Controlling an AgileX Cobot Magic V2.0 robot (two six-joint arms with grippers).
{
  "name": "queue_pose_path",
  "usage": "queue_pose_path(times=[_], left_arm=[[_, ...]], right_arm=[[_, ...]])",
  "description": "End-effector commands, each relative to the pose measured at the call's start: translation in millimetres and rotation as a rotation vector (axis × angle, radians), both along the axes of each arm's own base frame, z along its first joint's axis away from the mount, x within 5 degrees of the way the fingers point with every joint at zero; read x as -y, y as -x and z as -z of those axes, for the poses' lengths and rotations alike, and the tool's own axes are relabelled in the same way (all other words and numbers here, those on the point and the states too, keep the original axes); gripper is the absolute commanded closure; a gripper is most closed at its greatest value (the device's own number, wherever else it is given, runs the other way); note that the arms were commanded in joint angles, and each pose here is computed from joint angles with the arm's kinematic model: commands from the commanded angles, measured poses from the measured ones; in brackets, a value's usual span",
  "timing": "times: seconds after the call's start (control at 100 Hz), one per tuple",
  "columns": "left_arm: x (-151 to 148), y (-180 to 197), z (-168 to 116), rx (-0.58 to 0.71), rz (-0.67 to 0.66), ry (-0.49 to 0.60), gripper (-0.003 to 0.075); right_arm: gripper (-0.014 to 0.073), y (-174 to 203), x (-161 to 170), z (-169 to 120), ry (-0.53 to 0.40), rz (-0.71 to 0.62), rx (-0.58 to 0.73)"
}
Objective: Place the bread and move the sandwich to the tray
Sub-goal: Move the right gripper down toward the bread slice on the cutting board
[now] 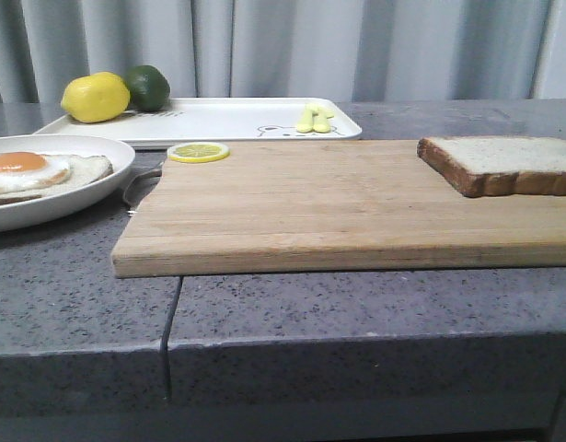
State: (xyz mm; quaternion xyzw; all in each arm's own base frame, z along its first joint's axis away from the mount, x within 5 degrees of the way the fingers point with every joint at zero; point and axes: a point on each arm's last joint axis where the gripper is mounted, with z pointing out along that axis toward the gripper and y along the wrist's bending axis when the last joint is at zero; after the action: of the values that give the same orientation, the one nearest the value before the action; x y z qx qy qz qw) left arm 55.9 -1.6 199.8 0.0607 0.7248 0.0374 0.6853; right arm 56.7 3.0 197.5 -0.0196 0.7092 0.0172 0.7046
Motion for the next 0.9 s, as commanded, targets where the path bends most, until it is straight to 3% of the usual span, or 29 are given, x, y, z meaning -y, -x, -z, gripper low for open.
queue_pose_path(times=[0.0,0.58,0.74,0.89], left_arm=[[-0.2,1.5,-4.0,0.098,-0.003,0.011,0.0740],[-0.2,1.6,-5.0,0.109,-0.003,0.011,0.0740],[-0.4,2.6,-14.1,0.189,-0.001,0.103,0.0740],[-0.8,6.6,-33.2,0.249,0.004,0.177,0.0740]], right_arm=[[0.0665,1.8,0.4,-7.5,0.005,0.006,0.096],[0.0665,1.8,0.4,-7.5,0.005,0.006,0.096],[0.0665,3.0,0.5,-16.6,0.006,0.007,0.194],[0.0665,5.9,2.0,-29.3,-0.114,0.006,0.293]])
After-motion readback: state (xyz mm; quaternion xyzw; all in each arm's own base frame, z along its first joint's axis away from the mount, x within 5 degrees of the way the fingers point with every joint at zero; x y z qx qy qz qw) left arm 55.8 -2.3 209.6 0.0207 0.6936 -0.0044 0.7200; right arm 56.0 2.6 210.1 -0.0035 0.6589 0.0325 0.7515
